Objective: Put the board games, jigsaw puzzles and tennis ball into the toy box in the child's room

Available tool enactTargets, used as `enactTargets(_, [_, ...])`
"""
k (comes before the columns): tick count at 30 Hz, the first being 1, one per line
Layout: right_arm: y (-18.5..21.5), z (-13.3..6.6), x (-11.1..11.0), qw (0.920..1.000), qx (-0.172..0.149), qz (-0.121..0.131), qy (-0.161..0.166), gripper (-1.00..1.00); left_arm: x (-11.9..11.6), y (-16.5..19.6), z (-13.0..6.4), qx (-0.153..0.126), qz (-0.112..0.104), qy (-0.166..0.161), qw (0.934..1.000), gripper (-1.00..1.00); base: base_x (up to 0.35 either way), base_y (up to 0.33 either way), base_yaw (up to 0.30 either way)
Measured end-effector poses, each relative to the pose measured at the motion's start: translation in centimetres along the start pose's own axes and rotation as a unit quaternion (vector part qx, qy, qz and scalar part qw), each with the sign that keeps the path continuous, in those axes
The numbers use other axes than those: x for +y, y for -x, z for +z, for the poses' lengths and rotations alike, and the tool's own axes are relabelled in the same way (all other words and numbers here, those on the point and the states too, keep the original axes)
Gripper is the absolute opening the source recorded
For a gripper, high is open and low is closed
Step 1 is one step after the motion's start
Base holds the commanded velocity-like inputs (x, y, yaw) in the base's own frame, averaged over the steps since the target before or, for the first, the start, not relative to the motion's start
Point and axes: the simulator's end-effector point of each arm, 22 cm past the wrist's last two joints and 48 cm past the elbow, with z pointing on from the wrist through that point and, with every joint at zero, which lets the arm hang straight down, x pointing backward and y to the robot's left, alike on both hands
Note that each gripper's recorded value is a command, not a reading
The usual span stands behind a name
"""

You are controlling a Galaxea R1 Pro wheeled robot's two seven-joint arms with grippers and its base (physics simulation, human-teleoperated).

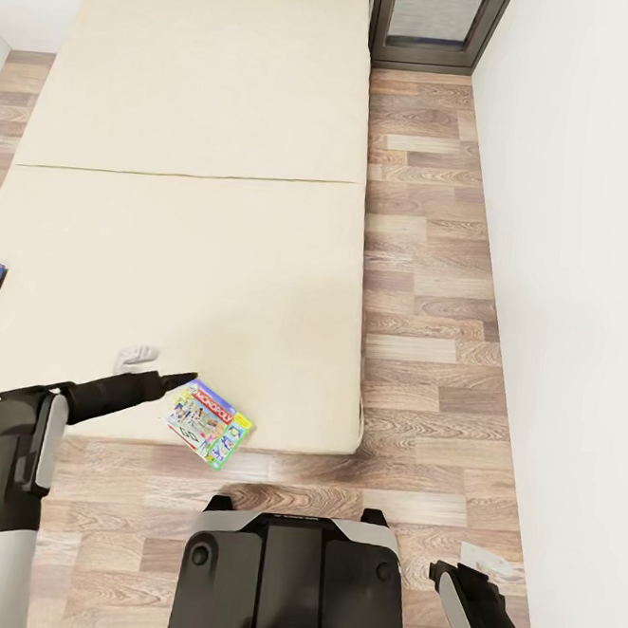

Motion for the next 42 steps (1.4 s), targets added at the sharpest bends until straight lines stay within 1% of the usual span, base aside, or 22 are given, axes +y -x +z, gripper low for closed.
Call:
enactTargets(5, [0.1,0.0,0.0,1.0,-0.002,0.0,0.0,1.0,1.1,0.1,-2.5,-0.012,-0.017,-0.024,0.9995,1.0,0.0,0.0,0.0])
enactTargets(8, [0.3,0.0,-0.1,1.0,-0.006,0.002,0.0,1.0,1.8,0.3,-3.8,-0.024,-0.03,-0.034,0.9987,1.0,-0.025,0.022,0.0])
enactTargets(9, [0.4,0.0,0.0,1.0,-0.008,0.003,0.0,1.0,2.1,0.1,-4.6,-0.029,-0.038,-0.041,0.998,1.0,-0.068,0.091,0.0])
enactTargets(12, [0.5,0.0,-0.1,0.9999,-0.009,0.003,0.0,1.0,2.4,-0.2,-5.6,-0.035,-0.048,-0.051,0.997,1.0,-0.091,0.145,0.0])
enactTargets(18, [0.6,0.0,0.0,0.9999,-0.012,0.004,0.0,1.0,3.0,-1.5,-7.1,-0.029,-0.056,-0.061,0.9962,1.0,-0.052,0.085,0.0])
enactTargets(19, [0.6,0.0,0.0,0.9999,-0.012,0.005,0.0,1.0,3.5,-2.7,-7.7,-0.02,-0.06,-0.06,0.9962,1.0,-0.009,0.015,0.0])
enactTargets(27, [0.6,0.0,0.0,0.9999,-0.012,0.005,0.001,1.0,4.3,-4.6,-8.5,-0.005,-0.067,-0.052,0.9964,1.0,-0.011,0.01,0.0])
enactTargets(31, [0.6,0.0,0.0,0.9999,-0.012,0.005,0.0,1.0,4.8,-5.2,-8.9,0.0,-0.07,-0.046,0.9965,1.0,-0.104,0.132,0.0])
enactTargets(36, [0.6,0.0,0.0,0.9999,-0.012,0.005,0.001,1.0,5.8,-5.3,-9.7,-0.005,-0.076,-0.036,0.9964,1.0,-0.054,0.081,0.0])
enactTargets(42, [0.7,0.0,-0.2,0.9999,-0.012,0.005,0.0,1.0,6.3,-5.1,-10.1,-0.011,-0.079,-0.031,0.9963,1.0,-0.023,0.048,0.0])
